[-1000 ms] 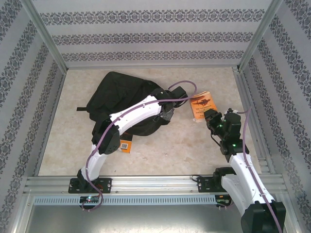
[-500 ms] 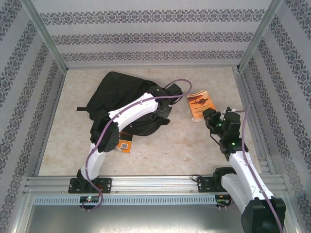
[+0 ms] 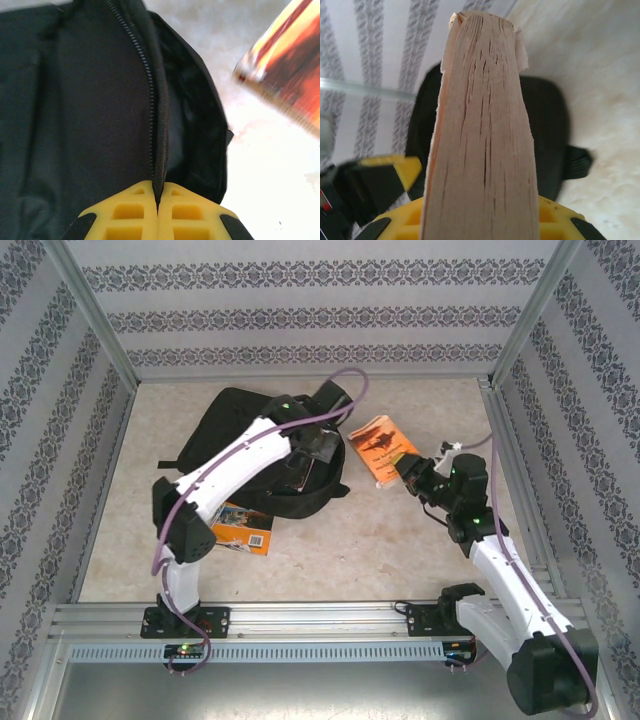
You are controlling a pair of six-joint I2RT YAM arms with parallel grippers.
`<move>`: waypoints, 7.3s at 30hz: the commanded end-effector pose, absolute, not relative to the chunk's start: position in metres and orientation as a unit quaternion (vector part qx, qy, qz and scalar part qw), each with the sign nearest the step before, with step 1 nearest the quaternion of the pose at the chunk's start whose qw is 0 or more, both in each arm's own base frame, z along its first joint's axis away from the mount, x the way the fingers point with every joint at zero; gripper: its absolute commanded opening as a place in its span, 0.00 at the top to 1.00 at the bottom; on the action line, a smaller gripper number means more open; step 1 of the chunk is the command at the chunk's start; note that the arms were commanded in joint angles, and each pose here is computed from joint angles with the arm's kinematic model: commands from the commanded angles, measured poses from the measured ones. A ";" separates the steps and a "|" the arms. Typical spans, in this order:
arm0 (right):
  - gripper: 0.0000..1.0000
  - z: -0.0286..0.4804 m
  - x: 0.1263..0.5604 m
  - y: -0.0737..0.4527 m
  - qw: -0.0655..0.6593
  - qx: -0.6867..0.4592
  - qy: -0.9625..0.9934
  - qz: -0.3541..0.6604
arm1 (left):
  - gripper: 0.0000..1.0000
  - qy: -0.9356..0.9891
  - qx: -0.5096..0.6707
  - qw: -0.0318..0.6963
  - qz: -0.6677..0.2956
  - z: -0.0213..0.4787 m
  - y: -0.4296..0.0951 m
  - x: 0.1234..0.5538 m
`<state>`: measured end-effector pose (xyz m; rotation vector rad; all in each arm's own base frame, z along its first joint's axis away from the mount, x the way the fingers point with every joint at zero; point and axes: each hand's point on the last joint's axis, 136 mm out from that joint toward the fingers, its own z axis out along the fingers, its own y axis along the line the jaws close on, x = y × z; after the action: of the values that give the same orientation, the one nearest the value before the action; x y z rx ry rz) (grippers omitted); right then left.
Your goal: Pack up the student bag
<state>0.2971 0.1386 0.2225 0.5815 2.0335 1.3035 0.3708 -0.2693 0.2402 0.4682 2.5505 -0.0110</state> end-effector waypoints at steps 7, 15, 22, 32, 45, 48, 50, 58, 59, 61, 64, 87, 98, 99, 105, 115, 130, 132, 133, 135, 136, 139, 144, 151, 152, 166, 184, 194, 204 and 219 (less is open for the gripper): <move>1.00 0.240 0.295 0.223 0.234 0.105 0.792 0.554 | 1.00 0.938 0.141 0.316 -0.001 0.289 -0.222 0.371; 1.00 0.230 0.337 0.279 0.137 0.072 0.803 0.575 | 1.00 0.936 0.144 0.321 -0.020 0.294 -0.226 0.367; 1.00 0.200 0.384 0.340 0.077 0.068 0.810 0.578 | 1.00 0.932 0.143 0.331 -0.037 0.303 -0.231 0.369; 1.00 0.173 0.405 0.371 0.116 0.085 0.839 0.524 | 1.00 0.926 0.134 0.352 -0.036 0.321 -0.224 0.375; 0.88 0.141 0.444 0.444 0.102 0.123 0.822 0.547 | 1.00 0.916 0.132 0.374 -0.059 0.334 -0.230 0.379; 0.73 0.140 0.456 0.458 0.120 0.131 0.810 0.559 | 1.00 0.916 0.130 0.376 -0.060 0.332 -0.231 0.381; 0.59 0.141 0.459 0.462 0.125 0.125 0.806 0.564 | 1.00 0.916 0.130 0.375 -0.060 0.330 -0.232 0.382; 0.09 0.175 0.438 0.386 0.194 0.056 0.835 0.511 | 1.00 0.920 0.113 0.372 -0.051 0.320 -0.219 0.392; 0.08 0.176 0.433 0.374 0.200 0.051 0.842 0.498 | 1.00 0.920 0.110 0.372 -0.051 0.319 -0.217 0.393; 0.09 0.178 0.424 0.344 0.214 0.055 0.853 0.473 | 1.00 0.922 0.102 0.369 -0.052 0.312 -0.215 0.399; 0.11 0.174 0.411 0.297 0.232 0.080 0.869 0.429 | 1.00 0.923 0.100 0.367 -0.060 0.305 -0.221 0.410; 0.12 0.169 0.264 0.258 0.242 -0.045 0.914 0.323 | 0.29 0.948 0.041 0.297 -0.103 0.236 -0.198 0.361; 0.12 0.132 0.206 0.350 0.148 -0.118 0.910 0.370 | 0.00 0.952 -0.244 0.185 -0.023 0.106 -0.051 0.254; 0.12 0.127 0.204 0.355 0.143 -0.121 0.910 0.369 | 0.00 0.948 -0.258 0.183 -0.024 0.099 -0.045 0.253; 0.13 0.100 0.204 0.372 0.103 -0.112 0.917 0.369 | 0.01 0.940 -0.291 0.176 -0.014 0.062 -0.023 0.266; 0.17 0.070 0.217 0.393 0.059 -0.085 0.919 0.381 | 0.21 0.931 -0.324 0.106 -0.129 0.021 -0.054 0.271; 0.24 0.027 0.239 0.394 0.023 0.002 0.928 0.372 | 0.44 0.920 -0.303 0.071 -0.236 0.018 -0.105 0.234; 0.24 0.025 0.239 0.395 0.022 0.004 0.929 0.369 | 0.45 0.925 -0.284 0.070 -0.243 0.021 -0.114 0.232; 0.24 0.024 0.240 0.395 0.021 0.005 0.930 0.368 | 0.45 0.927 -0.276 0.068 -0.245 0.022 -0.118 0.231; 0.24 0.022 0.241 0.394 0.021 0.007 0.931 0.364 | 0.45 0.928 -0.264 0.060 -0.256 0.021 -0.125 0.229; 0.24 0.021 0.242 0.393 0.020 0.009 0.932 0.363 | 0.45 0.927 -0.258 0.056 -0.265 0.021 -0.130 0.229; 0.25 0.018 0.243 0.391 0.019 0.013 0.933 0.360 | 0.53 0.925 -0.249 0.048 -0.285 0.023 -0.138 0.228; 0.29 0.014 0.246 0.383 0.018 0.019 0.935 0.354 | 0.72 0.917 -0.240 0.082 -0.306 0.048 -0.139 0.233; 0.30 0.016 0.251 0.377 0.021 0.029 0.933 0.357 | 0.93 0.910 -0.240 0.088 -0.325 0.066 -0.143 0.233; 0.30 0.018 0.251 0.374 0.023 0.033 0.933 0.357 | 0.96 0.909 -0.244 0.086 -0.328 0.066 -0.144 0.232; 0.12 0.050 0.243 0.302 0.061 0.210 0.904 0.366 | 1.00 0.850 -0.310 0.093 -0.416 0.115 -0.158 0.242; 0.30 0.109 0.256 0.330 0.115 0.308 0.787 0.522 | 1.00 0.829 -0.330 0.088 -0.443 0.123 -0.174 0.234; 0.99 0.097 0.249 0.288 0.168 0.304 0.820 0.454 | 0.49 0.861 -0.308 0.082 -0.395 0.108 -0.164 0.214; 1.00 0.153 0.217 0.253 0.186 0.058 0.907 0.374 | 0.16 0.929 -0.152 0.186 -0.282 0.151 -0.139 0.229; 1.00 0.315 0.179 0.232 0.274 -0.160 0.808 0.496 | 0.06 0.817 0.129 0.314 -0.467 0.268 -0.225 0.280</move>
<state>0.1883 0.2225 0.2816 -0.2771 2.2999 1.1684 0.2723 -0.1972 0.2149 0.0658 2.4017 -1.0919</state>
